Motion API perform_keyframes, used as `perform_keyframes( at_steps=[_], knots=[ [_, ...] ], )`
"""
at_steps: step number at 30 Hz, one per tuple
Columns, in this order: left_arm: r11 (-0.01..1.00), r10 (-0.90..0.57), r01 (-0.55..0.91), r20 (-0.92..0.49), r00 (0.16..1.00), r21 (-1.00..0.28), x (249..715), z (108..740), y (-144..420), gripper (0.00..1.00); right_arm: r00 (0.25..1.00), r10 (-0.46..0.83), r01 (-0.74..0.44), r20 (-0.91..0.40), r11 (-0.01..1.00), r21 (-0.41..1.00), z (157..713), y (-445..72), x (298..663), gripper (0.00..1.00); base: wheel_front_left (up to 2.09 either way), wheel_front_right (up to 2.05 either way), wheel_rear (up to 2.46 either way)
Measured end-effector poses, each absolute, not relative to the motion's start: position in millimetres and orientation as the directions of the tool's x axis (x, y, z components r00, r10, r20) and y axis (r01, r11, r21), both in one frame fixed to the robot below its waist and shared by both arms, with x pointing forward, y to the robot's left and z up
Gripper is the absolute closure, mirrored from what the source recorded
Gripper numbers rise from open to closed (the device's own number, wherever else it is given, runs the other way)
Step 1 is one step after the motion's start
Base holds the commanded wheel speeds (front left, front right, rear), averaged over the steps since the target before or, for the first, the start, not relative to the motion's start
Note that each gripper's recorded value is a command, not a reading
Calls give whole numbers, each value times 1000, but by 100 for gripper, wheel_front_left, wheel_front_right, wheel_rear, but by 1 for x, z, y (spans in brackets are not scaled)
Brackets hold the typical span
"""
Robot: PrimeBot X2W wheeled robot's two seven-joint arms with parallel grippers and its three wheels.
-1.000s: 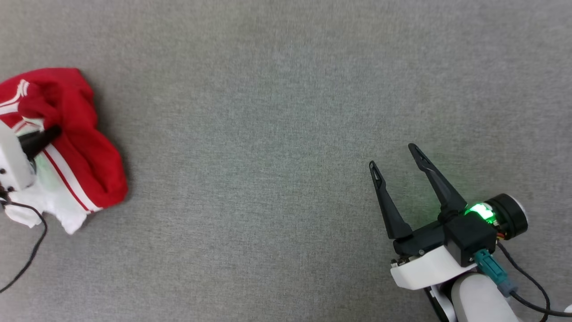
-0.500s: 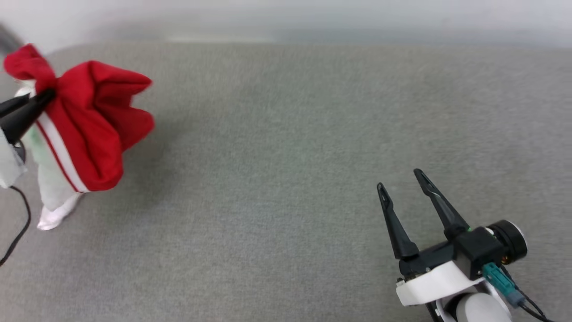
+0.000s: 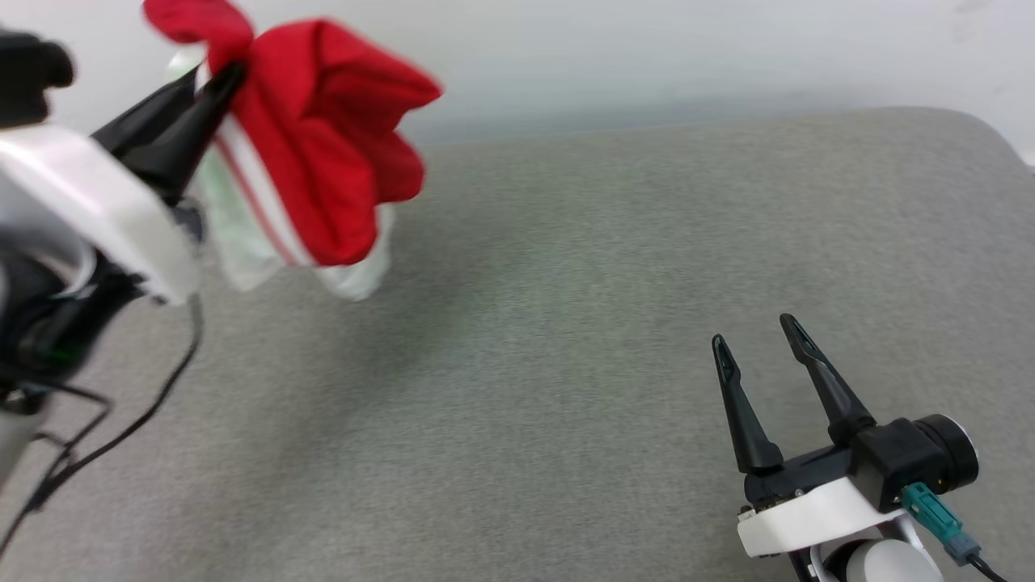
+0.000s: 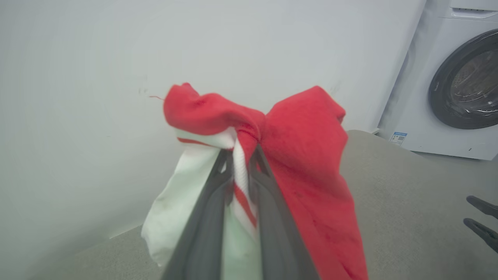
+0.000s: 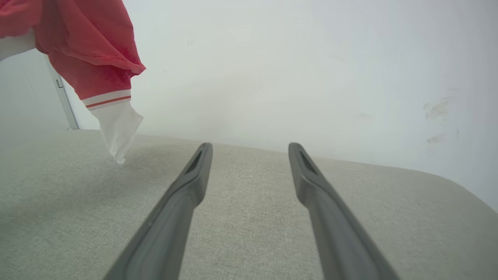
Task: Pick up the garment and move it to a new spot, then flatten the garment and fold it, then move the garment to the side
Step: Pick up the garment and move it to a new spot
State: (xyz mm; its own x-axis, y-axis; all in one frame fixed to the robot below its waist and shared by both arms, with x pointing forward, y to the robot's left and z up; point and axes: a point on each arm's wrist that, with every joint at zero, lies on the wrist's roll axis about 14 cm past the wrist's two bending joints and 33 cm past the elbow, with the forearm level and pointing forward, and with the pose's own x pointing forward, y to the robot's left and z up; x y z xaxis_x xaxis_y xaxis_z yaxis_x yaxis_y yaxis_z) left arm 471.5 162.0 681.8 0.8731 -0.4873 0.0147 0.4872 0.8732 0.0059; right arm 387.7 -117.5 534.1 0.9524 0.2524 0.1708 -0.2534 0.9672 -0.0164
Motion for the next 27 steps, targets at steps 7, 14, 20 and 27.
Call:
perform_keyframes(
  at_steps=[7, 14, 20, 27],
  knots=[
    [812, -583, 580, 56, 810, 62, 484, 676, 83, 100, 970, 172, -171, 174, 985, -23, 537, -146, 379, 0, 0, 0, 0],
    [658, -753, 750, -92, 652, -69, 459, 593, -19, 100, 984, 53, -53, 171, 999, -6, 536, -185, 376, 0, 0, 0, 0],
    [523, -848, 831, -217, 484, -189, 419, 515, -100, 100, 982, -63, 66, 177, 998, -12, 539, -226, 379, 0, 0, 0, 0],
    [466, -880, 857, -213, 424, -219, 400, 490, -140, 0, 981, -96, 98, 170, 995, -1, 537, -237, 380, 0, 0, 0, 0]
  ],
)
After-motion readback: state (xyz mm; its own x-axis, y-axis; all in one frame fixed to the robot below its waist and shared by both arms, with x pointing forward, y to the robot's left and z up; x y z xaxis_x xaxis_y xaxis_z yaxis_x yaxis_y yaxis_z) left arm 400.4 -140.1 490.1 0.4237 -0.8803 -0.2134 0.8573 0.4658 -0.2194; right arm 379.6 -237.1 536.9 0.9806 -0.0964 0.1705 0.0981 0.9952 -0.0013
